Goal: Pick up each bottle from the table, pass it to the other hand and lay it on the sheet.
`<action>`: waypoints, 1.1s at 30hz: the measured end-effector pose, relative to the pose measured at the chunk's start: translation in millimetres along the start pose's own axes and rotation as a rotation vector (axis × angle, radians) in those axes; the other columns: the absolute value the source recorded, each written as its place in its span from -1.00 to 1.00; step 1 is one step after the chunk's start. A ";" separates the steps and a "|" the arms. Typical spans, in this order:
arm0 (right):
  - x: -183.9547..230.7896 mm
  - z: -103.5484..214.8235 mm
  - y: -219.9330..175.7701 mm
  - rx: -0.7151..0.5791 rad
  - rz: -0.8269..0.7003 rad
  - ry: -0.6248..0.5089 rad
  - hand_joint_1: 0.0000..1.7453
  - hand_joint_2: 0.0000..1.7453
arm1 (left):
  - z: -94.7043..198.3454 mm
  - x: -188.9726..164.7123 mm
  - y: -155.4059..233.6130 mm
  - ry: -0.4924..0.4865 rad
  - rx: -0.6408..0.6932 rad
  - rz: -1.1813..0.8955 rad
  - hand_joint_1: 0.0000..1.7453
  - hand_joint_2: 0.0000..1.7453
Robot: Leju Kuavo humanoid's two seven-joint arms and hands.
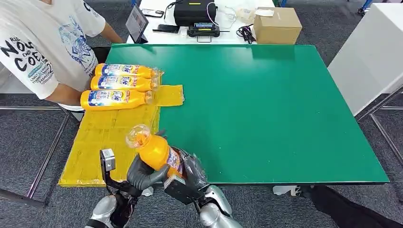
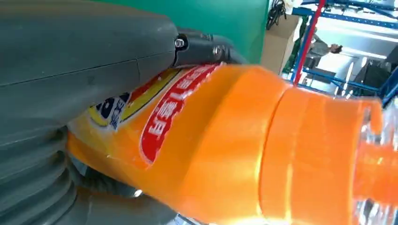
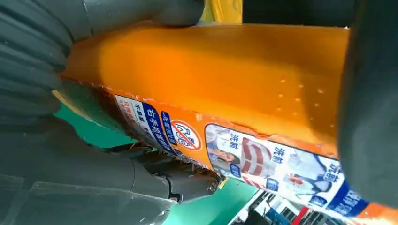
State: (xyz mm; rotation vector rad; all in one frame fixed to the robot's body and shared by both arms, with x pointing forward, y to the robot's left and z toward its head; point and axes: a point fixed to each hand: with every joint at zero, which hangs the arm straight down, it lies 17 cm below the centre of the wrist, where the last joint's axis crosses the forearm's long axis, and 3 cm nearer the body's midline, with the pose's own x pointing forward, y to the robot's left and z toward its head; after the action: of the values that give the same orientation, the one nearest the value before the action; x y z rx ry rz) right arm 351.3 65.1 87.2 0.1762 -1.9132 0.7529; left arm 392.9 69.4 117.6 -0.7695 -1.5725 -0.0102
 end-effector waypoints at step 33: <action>20.7 -9.6 -16.1 -0.055 -0.056 -0.026 -1.00 -1.00 | -8.4 53.7 55.2 -0.184 0.232 -0.132 1.00 1.00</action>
State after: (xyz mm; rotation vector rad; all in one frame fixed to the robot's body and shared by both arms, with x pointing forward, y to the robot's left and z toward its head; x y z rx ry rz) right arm 356.2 62.1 114.6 0.2051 -1.9432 0.6623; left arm 428.9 132.9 143.1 -0.4946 -1.7603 0.1482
